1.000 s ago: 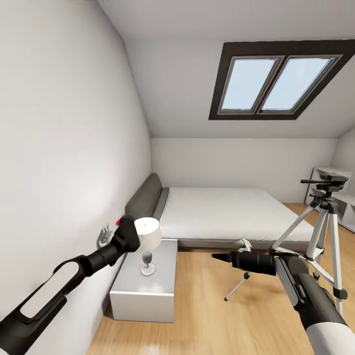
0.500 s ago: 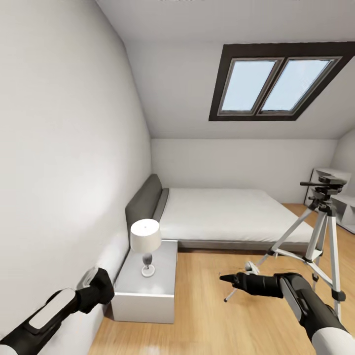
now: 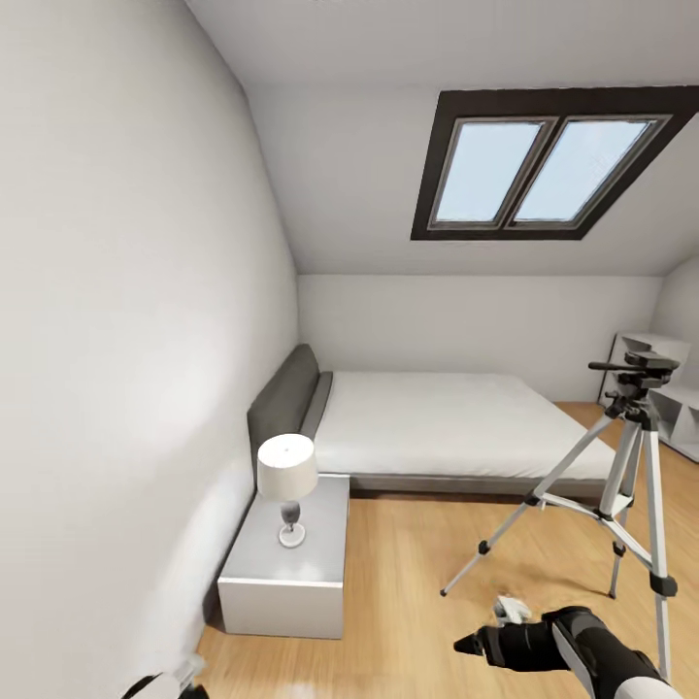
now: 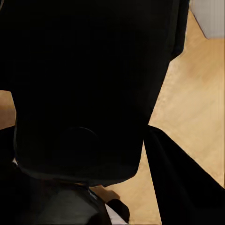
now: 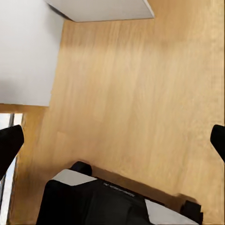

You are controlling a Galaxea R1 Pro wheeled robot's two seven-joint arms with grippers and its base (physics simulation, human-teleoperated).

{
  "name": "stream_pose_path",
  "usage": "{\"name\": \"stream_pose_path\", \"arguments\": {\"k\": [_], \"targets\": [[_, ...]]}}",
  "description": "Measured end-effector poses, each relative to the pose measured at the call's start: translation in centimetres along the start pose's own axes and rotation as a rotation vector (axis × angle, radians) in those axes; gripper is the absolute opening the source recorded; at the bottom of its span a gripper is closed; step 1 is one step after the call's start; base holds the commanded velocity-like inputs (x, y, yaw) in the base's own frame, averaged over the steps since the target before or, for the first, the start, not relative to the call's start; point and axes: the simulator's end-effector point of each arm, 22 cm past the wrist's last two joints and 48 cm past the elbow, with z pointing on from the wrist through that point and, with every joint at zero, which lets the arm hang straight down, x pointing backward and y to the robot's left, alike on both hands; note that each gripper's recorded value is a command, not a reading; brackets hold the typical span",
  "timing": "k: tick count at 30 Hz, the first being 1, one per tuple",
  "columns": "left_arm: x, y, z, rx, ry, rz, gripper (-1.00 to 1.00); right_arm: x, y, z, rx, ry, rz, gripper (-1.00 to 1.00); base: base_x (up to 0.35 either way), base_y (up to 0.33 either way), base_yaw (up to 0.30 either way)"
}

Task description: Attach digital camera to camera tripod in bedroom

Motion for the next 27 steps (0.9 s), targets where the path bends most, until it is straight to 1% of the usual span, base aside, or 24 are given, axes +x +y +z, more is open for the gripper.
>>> {"name": "stream_pose_path", "arguments": {"k": [1, 2, 5, 6, 9, 10, 11, 13, 14, 16, 19, 20, 21, 24, 26, 27], "targets": [[0.8, 0.9, 0.2, -0.027, 0.007, 0.008, -1.00, 1.1, -0.9, 0.3, 0.032, 0.015, -0.009, 1.00, 0.000, 0.000, 0.000], [2.2, 2.4, 0.7, -0.073, 0.023, 0.014, -1.00, 3.3, -2.8, 0.9, 0.101, 0.048, -0.038, 1.00, 0.000, 0.000, 0.000], [4.1, 4.2, 0.8, -0.131, 0.036, 0.043, -1.00, 6.7, -5.5, 1.3, 0.204, 0.086, -0.088, 1.00, 0.000, 0.000, 0.000], [4.9, 5.0, 0.9, -0.158, 0.032, 0.062, -1.00, 8.6, -7.2, 1.4, 0.269, 0.100, -0.124, 1.00, 0.000, 0.000, 0.000], [6.1, 7.1, 1.0, -0.199, 0.010, 0.099, -1.00, 9.1, -9.1, 0.8, 0.362, 0.076, -0.173, 1.00, 0.000, 0.000, 0.000], [7.1, 8.9, 1.2, -0.225, -0.009, 0.124, -1.00, 8.8, -10.2, 0.4, 0.417, 0.054, -0.200, 1.00, 0.000, 0.000, 0.000], [7.8, 9.8, 1.2, -0.234, -0.015, 0.131, -1.00, 8.7, -10.6, 0.2, 0.443, 0.044, -0.211, 1.00, 0.000, 0.000, 0.000], [9.0, 10.9, 1.3, -0.240, -0.028, 0.159, -1.00, 8.8, -11.4, -0.3, 0.485, 0.033, -0.225, 1.00, 0.000, 0.000, 0.000], [10.1, 11.6, 1.4, -0.233, -0.034, 0.178, -1.00, 9.9, -12.0, -0.5, 0.514, 0.037, -0.231, 1.00, 0.000, 0.000, 0.000], [11.1, 11.9, 1.3, -0.218, -0.036, 0.207, -1.00, 11.7, -12.3, -0.7, 0.531, 0.051, -0.234, 1.00, 0.000, 0.000, 0.000], [13.3, 12.4, 1.4, -0.182, -0.024, 0.242, -1.00, 17.1, -12.3, -0.4, 0.542, 0.090, -0.241, 1.00, 0.000, 0.000, 0.000], [13.6, 12.6, 1.3, -0.177, -0.021, 0.251, -1.00, 18.2, -12.2, -0.4, 0.542, 0.096, -0.240, 1.00, 0.000, 0.000, 0.000], [14.2, 13.1, 1.2, -0.173, -0.015, 0.255, -1.00, 20.2, -12.0, -0.3, 0.541, 0.111, -0.238, 1.00, 0.000, 0.000, 0.000], [14.9, 13.7, 1.0, -0.172, -0.009, 0.265, -1.00, 22.9, -11.7, -0.5, 0.540, 0.132, -0.232, 1.00, 0.000, 0.000, 0.000], [15.5, 14.4, 0.8, -0.172, -0.005, 0.268, -1.00, 27.2, -11.5, -1.0, 0.536, 0.170, -0.219, 1.00, 0.000, 0.000, 0.000], [15.8, 14.7, 0.7, -0.169, -0.005, 0.269, -1.00, 28.4, -11.4, -1.2, 0.534, 0.178, -0.215, 1.00, 0.000, 0.000, 0.000]]}}
